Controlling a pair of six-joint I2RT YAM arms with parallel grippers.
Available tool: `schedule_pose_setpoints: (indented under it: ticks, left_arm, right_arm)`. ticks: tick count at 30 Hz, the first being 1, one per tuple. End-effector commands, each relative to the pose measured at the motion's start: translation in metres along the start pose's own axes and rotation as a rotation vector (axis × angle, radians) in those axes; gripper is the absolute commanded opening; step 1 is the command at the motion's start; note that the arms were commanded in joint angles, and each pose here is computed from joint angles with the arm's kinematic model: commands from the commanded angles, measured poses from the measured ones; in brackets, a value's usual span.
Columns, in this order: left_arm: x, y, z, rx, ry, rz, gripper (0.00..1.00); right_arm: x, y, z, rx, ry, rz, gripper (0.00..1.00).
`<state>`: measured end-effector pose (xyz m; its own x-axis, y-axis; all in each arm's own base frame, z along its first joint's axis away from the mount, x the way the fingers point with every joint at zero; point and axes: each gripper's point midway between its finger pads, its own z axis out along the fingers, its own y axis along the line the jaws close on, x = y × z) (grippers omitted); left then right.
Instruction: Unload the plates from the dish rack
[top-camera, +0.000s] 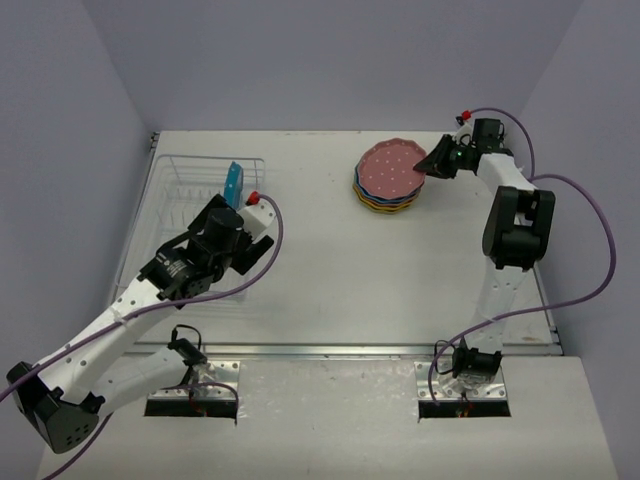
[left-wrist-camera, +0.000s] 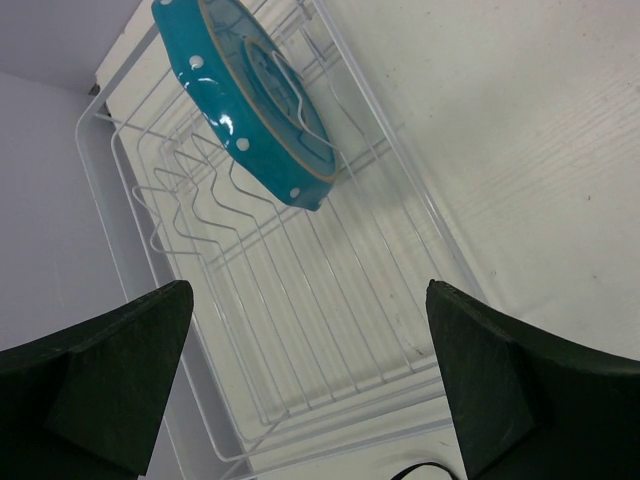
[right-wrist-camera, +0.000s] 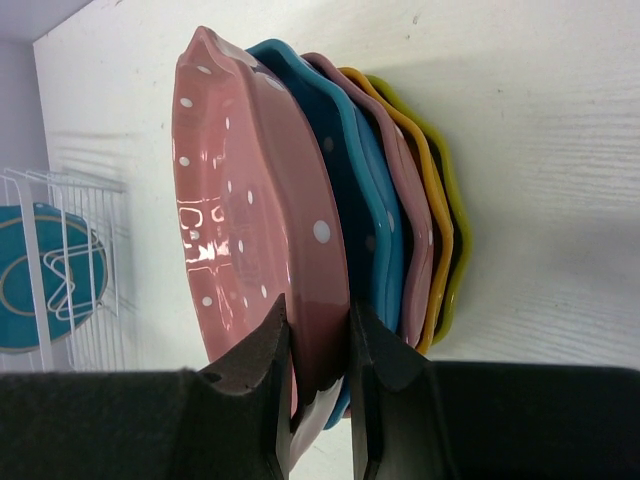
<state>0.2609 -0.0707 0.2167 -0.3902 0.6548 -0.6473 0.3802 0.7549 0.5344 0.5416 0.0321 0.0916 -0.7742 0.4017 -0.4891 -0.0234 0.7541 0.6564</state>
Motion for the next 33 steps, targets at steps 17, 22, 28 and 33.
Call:
schedule_pose_setpoints:
  ticks: [17, 22, 28, 33]
  left_arm:
    - [-0.020, 0.020, -0.004, -0.033, -0.027, -0.145, 1.00]
    - [-0.036, 0.043, -0.009, -0.062, -0.035, -0.324, 1.00]
    - [-0.034, 0.064, 0.001, -0.031, 0.039, -0.547, 1.00]
    - [-0.020, 0.076, 0.025, -0.008, 0.113, -0.662, 1.00]
  right_arm:
    - [-0.062, 0.057, -0.036, -0.083, -0.154, -0.141, 0.68]
    - [-0.101, 0.080, -0.083, 0.043, -0.294, -0.259, 0.89]
    - [-0.124, 0.092, -0.129, 0.192, -0.402, -0.390, 0.95]
    - [-0.086, 0.110, -0.149, 0.125, -0.367, -0.433, 0.95]
